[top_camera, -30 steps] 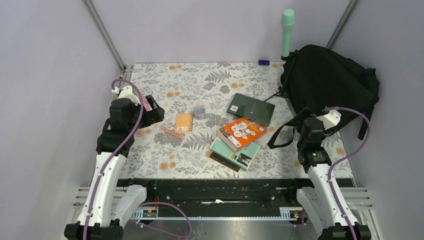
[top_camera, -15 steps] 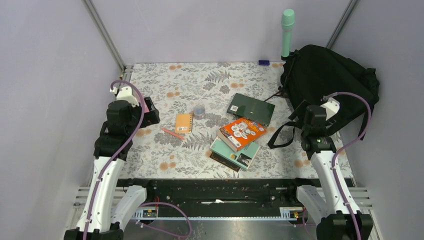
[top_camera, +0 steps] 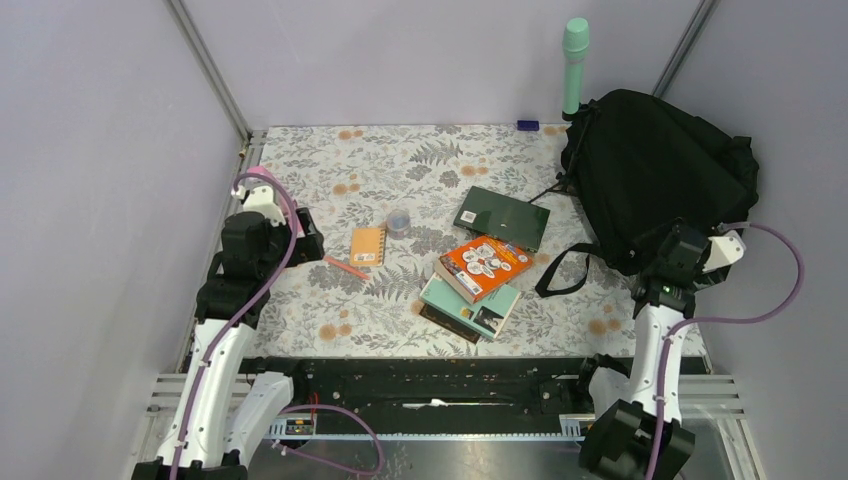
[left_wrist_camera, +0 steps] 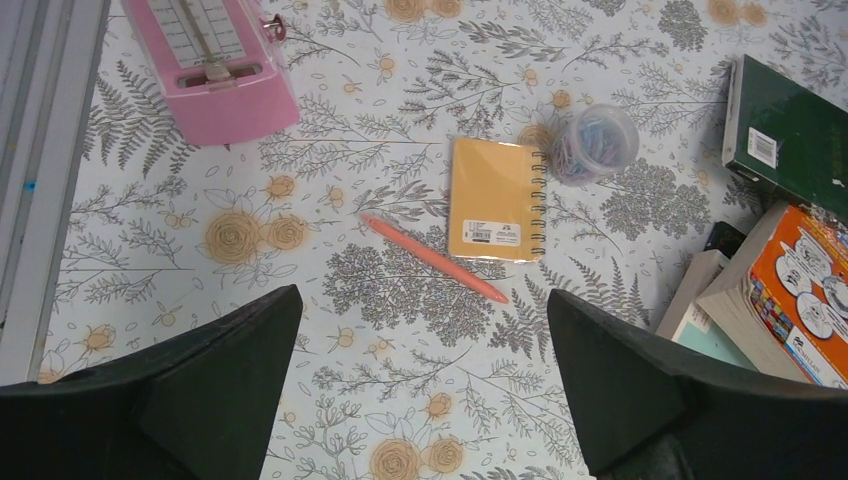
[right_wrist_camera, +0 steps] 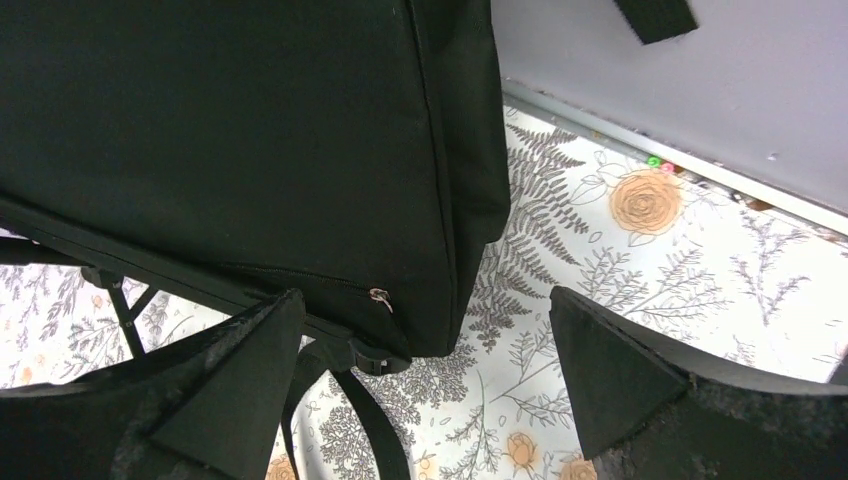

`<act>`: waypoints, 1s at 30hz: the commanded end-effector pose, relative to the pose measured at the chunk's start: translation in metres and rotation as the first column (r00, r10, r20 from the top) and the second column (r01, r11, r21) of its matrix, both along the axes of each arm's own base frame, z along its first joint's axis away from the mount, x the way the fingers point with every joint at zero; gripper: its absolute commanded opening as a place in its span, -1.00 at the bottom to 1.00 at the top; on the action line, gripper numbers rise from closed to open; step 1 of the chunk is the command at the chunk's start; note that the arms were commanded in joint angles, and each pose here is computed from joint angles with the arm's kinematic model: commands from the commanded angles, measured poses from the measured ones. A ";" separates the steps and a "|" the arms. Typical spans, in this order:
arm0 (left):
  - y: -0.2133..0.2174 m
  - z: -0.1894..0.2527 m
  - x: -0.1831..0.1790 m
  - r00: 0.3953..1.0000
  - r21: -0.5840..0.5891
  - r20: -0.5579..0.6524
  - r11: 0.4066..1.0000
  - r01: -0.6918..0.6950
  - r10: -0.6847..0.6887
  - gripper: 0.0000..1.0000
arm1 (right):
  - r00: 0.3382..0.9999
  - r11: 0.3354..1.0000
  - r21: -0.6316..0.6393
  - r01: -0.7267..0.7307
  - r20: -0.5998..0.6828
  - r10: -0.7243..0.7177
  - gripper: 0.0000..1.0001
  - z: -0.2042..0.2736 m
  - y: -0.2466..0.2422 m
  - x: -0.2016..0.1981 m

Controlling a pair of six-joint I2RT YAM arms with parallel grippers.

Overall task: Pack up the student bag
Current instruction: Adjust the student bag at the center of the board.

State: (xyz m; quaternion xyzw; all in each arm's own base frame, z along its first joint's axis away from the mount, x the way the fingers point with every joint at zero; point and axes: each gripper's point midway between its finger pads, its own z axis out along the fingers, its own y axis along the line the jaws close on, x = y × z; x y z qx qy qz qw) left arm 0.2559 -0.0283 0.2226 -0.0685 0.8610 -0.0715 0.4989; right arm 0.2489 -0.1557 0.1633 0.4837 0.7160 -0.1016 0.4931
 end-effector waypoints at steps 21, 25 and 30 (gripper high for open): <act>-0.023 -0.001 0.007 0.992 -0.024 0.017 0.992 0.122 -0.122 0.98 | 0.993 0.969 0.222 -0.108 0.070 0.095 1.00 -0.068 -0.011 0.063; -0.024 -0.002 0.007 0.992 -0.025 0.012 0.992 0.124 -0.124 0.97 | 0.998 0.970 0.236 -0.061 0.038 0.054 0.83 -0.076 -0.020 0.064; -0.025 -0.003 0.007 0.992 -0.026 0.010 0.991 0.130 -0.129 0.98 | 0.999 0.981 0.194 -0.008 0.043 0.000 -0.22 -0.070 -0.032 0.061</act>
